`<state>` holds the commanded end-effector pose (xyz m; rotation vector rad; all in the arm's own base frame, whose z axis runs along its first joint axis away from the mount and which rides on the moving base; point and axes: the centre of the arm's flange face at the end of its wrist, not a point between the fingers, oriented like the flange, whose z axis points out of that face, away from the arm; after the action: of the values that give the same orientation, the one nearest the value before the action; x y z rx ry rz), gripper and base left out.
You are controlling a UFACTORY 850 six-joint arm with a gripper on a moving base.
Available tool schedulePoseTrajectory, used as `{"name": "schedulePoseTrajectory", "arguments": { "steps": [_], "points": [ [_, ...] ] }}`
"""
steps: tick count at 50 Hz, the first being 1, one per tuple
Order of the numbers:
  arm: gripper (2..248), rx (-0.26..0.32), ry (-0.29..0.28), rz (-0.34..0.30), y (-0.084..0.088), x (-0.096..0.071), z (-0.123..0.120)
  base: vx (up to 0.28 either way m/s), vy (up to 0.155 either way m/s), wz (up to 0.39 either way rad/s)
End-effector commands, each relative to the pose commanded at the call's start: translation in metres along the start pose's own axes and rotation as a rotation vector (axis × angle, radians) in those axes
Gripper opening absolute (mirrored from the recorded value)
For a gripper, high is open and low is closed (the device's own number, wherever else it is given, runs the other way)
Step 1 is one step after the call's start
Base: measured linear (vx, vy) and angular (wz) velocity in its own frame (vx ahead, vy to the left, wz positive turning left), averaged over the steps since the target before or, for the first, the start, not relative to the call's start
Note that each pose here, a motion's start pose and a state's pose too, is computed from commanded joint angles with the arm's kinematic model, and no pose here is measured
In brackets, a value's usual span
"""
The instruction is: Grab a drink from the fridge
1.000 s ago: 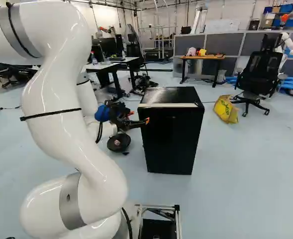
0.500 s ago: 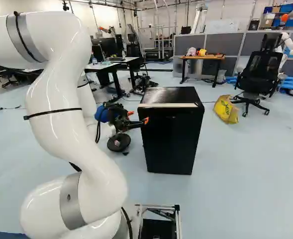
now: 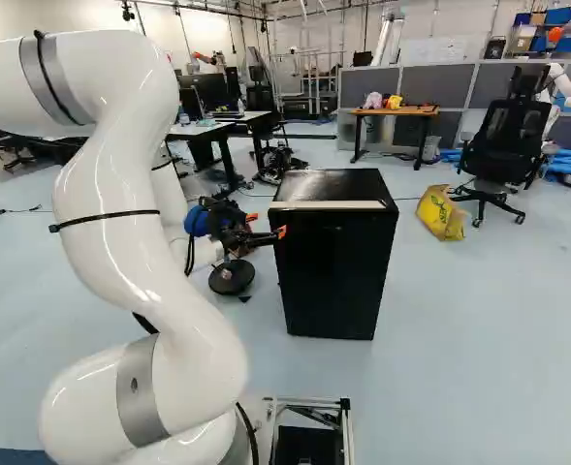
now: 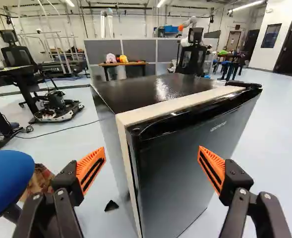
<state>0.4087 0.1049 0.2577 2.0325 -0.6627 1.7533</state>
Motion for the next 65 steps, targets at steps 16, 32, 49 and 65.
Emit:
{"name": "schedulePoseTrajectory", "arguments": {
  "steps": [16, 32, 49, 65],
  "points": [
    [247, -0.029, 0.008, 0.019, -0.008, 0.0, 0.011, 0.0, 0.0, 0.0],
    [247, -0.057, 0.013, 0.033, -0.012, 0.0, 0.018, 0.0, 0.0, 0.0],
    [247, -0.084, 0.017, 0.045, -0.014, 0.0, 0.023, 0.0, 0.0, 0.0],
    [247, -0.11, 0.017, 0.049, -0.012, 0.0, 0.022, 0.0, 0.0, 0.0]
  ]
}}
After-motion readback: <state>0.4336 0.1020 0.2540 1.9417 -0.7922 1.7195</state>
